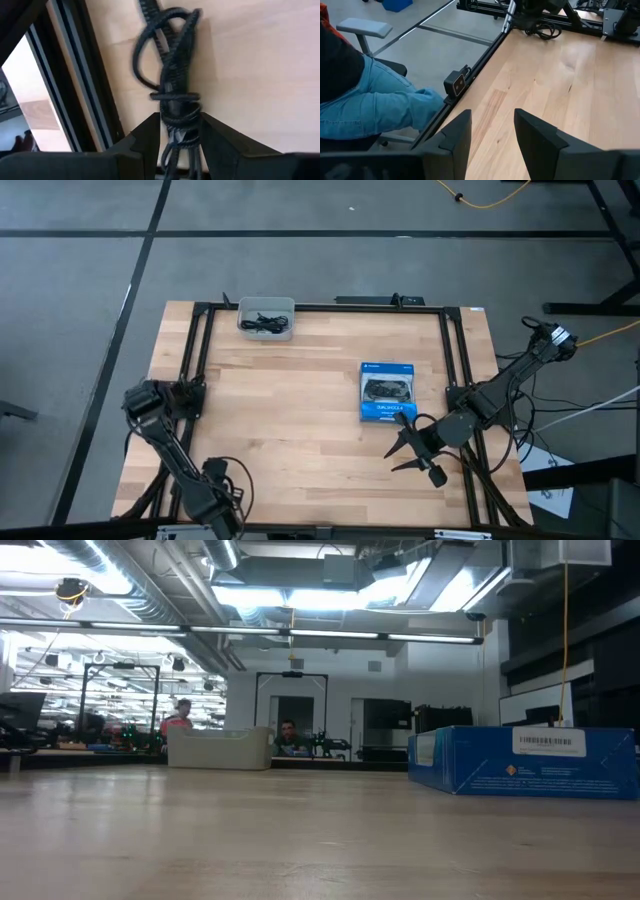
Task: Pick and place USB-C Cables
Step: Put the black white charger cable into the gray bin
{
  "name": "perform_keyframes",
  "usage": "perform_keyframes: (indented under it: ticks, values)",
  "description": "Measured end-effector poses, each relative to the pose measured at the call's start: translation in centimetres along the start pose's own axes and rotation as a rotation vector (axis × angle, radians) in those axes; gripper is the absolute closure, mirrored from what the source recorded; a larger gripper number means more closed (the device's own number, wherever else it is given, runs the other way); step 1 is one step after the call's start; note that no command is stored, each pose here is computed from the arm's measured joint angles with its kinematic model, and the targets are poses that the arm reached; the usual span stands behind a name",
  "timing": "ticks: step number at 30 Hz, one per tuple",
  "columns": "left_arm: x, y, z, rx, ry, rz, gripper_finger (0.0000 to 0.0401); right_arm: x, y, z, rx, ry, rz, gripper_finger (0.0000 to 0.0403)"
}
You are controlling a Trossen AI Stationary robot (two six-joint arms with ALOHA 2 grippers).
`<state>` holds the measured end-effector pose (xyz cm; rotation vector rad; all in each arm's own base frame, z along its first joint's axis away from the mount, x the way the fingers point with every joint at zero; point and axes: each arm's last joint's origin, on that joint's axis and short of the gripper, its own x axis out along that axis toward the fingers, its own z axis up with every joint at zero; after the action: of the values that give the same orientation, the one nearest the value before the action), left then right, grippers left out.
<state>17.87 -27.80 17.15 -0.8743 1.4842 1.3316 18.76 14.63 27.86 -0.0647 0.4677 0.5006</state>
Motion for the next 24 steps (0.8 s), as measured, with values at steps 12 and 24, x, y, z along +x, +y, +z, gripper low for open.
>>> perform_keyframes:
  ticks: [12,24]
  values:
    - [2.4,-1.2,-0.8,-0.003,-0.021,0.049,0.0275,0.0,0.0,0.0,0.035,-0.001,0.000,0.0250]
    - [3.1,-1.5,-1.1,0.078,-0.031,0.034,0.0342,0.0,0.0,0.0,0.053,-0.001,0.001,0.0250]
